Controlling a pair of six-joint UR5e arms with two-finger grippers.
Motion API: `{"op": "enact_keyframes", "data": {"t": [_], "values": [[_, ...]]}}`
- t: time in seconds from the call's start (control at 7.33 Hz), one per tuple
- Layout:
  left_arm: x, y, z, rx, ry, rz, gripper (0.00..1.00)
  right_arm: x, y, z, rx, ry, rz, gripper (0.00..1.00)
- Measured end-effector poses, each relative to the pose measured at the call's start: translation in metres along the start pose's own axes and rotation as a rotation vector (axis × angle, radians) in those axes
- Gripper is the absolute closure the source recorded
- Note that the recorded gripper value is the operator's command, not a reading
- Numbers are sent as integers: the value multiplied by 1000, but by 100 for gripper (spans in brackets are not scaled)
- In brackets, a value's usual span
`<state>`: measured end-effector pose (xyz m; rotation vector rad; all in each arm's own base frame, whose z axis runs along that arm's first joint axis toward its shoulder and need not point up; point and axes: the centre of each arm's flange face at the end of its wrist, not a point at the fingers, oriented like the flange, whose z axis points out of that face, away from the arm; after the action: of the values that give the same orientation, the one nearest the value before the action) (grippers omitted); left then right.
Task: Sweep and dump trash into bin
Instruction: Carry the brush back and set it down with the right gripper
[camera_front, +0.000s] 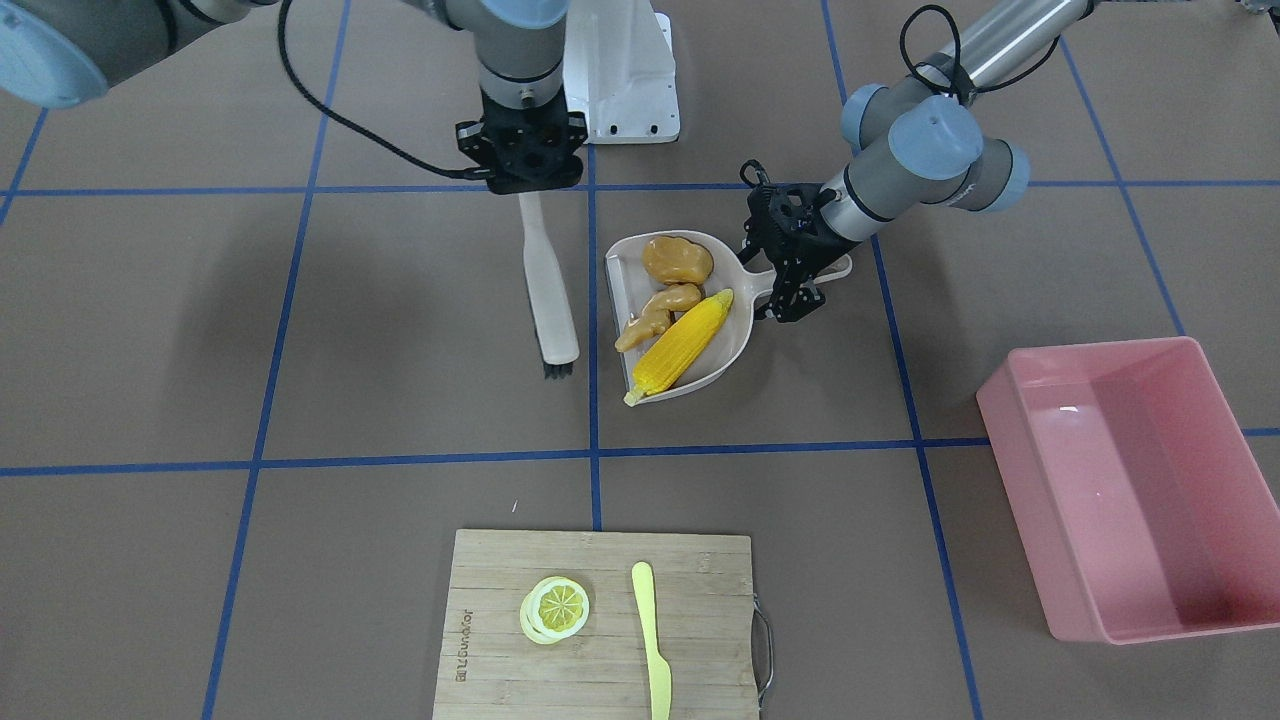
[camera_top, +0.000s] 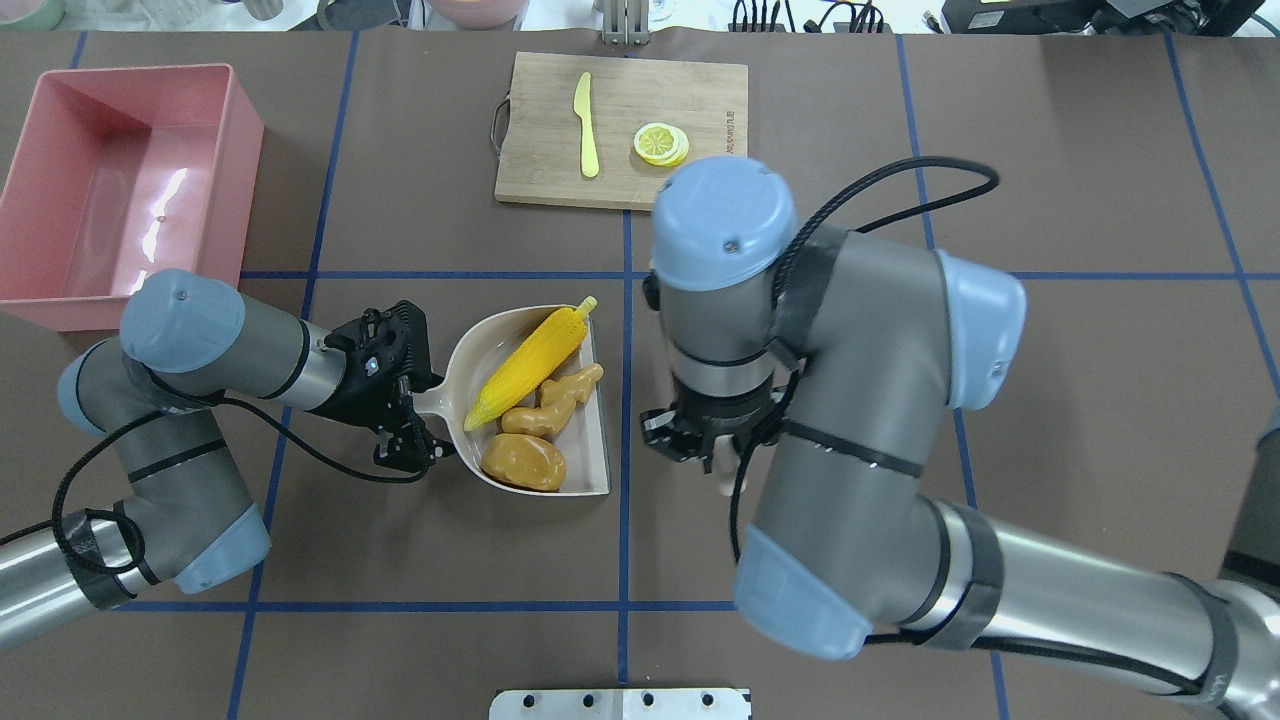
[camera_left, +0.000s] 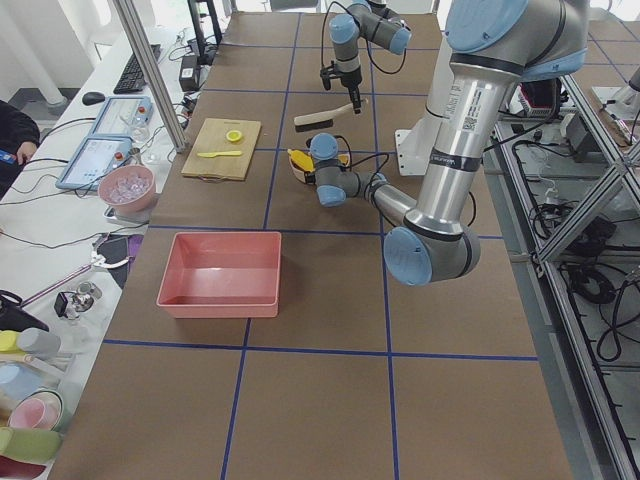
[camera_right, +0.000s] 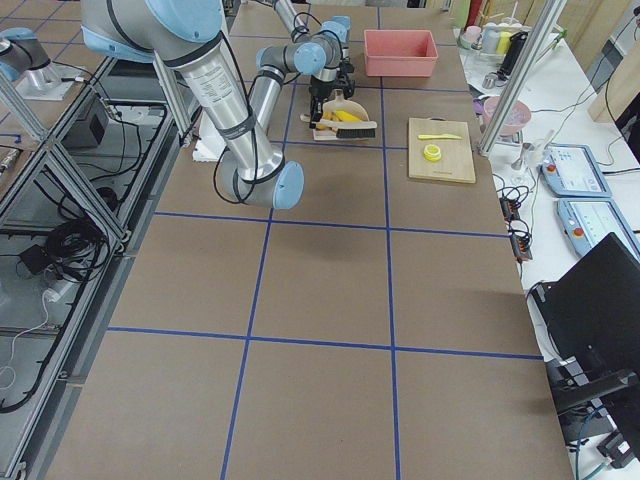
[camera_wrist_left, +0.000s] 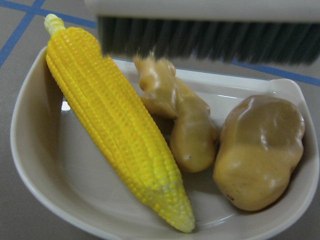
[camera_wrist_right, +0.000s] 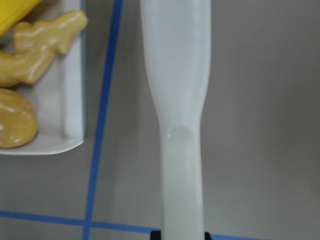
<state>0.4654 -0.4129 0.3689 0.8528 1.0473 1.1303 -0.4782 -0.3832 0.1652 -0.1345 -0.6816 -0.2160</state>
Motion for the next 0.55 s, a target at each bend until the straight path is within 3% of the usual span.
{"op": "enact_keyframes", "data": {"t": [0.27,0.55], "values": [[0,-1,-1,2,0,2,53,95,-29,15,8,-1,55,100],[0,-1,-1,3,-4,3,55,210,-33,41,23,-45,129,100]]}}
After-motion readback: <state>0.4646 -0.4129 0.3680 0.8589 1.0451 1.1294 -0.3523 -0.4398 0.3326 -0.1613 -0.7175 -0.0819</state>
